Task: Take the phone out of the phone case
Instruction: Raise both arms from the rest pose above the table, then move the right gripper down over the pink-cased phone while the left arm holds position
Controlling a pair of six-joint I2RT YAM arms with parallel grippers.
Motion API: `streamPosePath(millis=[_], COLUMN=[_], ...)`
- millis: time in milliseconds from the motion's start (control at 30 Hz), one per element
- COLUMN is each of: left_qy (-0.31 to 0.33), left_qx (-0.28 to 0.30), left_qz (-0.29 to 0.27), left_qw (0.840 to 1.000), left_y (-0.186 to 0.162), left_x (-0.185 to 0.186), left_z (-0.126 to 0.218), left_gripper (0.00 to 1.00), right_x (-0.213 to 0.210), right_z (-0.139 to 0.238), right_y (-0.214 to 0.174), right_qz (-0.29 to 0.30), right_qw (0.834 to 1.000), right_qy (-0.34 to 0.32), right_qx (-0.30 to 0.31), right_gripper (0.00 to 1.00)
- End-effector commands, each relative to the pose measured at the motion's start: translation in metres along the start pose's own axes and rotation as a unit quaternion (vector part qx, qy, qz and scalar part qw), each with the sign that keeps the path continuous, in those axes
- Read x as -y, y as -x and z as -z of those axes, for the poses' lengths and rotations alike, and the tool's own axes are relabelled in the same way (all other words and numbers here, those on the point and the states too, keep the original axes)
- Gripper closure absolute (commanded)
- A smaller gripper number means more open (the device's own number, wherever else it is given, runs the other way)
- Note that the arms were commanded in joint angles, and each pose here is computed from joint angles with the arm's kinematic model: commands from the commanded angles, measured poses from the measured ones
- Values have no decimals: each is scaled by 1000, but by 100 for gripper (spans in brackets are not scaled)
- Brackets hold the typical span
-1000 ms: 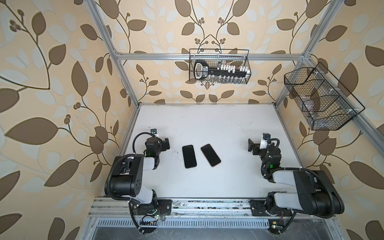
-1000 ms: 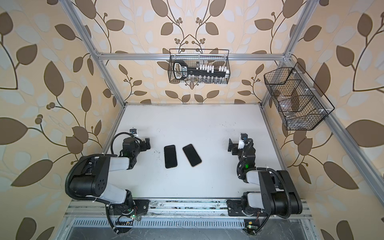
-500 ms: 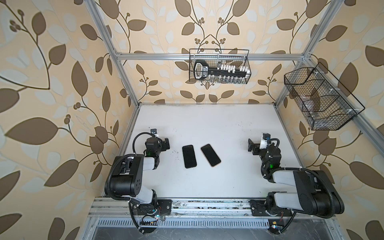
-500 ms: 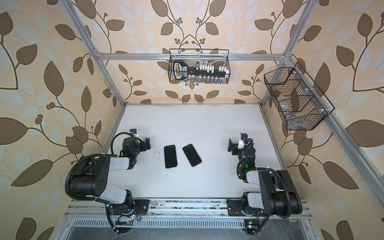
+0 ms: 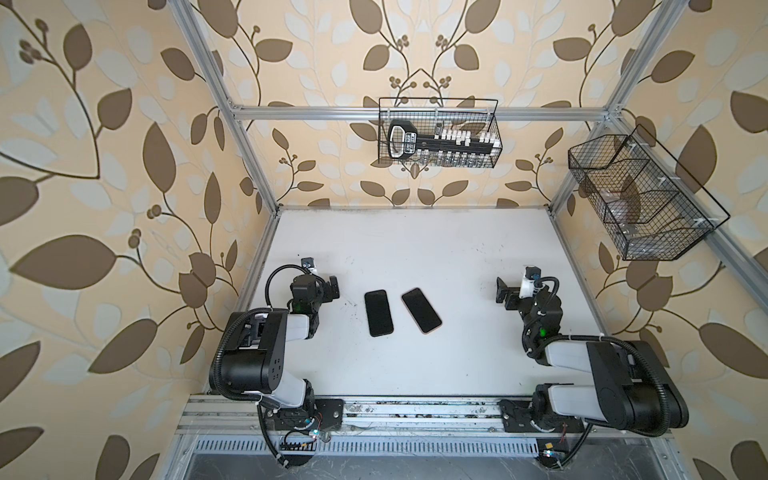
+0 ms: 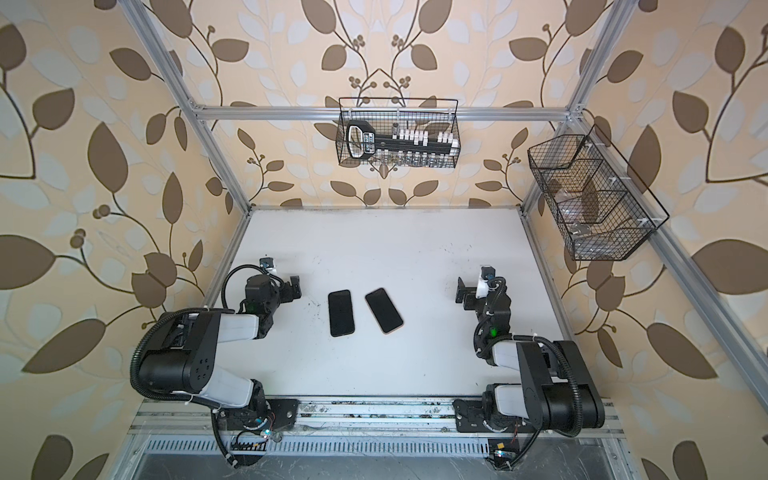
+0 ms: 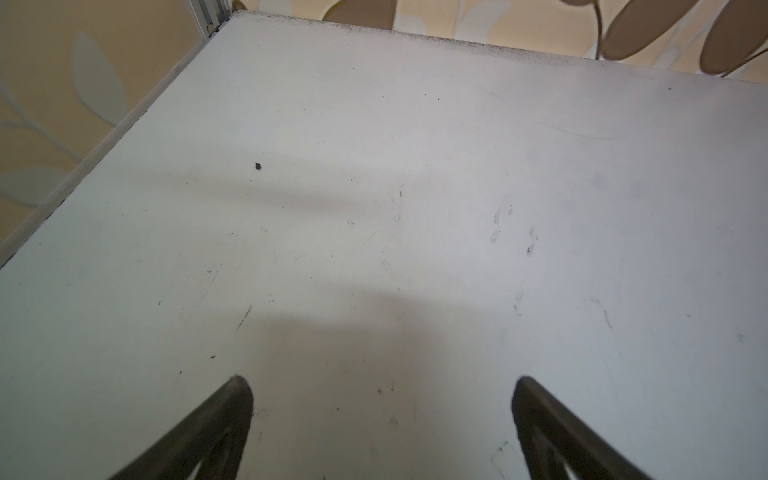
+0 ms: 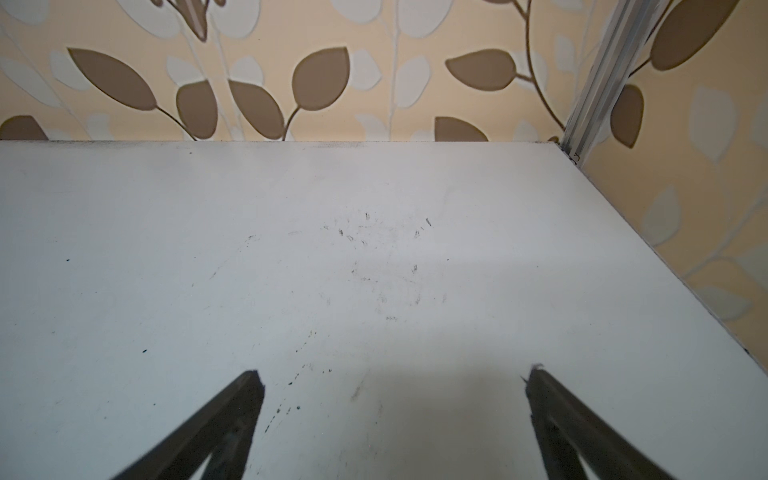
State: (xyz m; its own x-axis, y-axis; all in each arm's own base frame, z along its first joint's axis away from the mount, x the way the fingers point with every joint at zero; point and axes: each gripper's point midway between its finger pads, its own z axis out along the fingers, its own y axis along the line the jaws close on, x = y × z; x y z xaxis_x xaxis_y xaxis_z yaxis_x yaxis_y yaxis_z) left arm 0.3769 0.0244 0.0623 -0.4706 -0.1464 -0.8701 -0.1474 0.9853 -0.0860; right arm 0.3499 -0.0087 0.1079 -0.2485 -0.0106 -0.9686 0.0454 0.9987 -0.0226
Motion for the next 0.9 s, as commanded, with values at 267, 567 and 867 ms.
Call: streamPosePath(millis=[267,567,867], left_qy=[116,-5,-55], left_qx=[-4,65,-70], left_qz=[53,188,168], left_qw=[992,980,982], left_y=[89,233,217], left_x=[-30,16,43], left_z=[22,123,131], left_gripper=[1,1,1], right_x=[-12,-28,-128], right_z=[9,50,56], right_y=[64,169,155], right_qz=[-8,-132,-36], right_qw=[1000,988,974], right_qy=[23,79,170], right_qx=[-18,3,-144], right_gripper=[0,0,0])
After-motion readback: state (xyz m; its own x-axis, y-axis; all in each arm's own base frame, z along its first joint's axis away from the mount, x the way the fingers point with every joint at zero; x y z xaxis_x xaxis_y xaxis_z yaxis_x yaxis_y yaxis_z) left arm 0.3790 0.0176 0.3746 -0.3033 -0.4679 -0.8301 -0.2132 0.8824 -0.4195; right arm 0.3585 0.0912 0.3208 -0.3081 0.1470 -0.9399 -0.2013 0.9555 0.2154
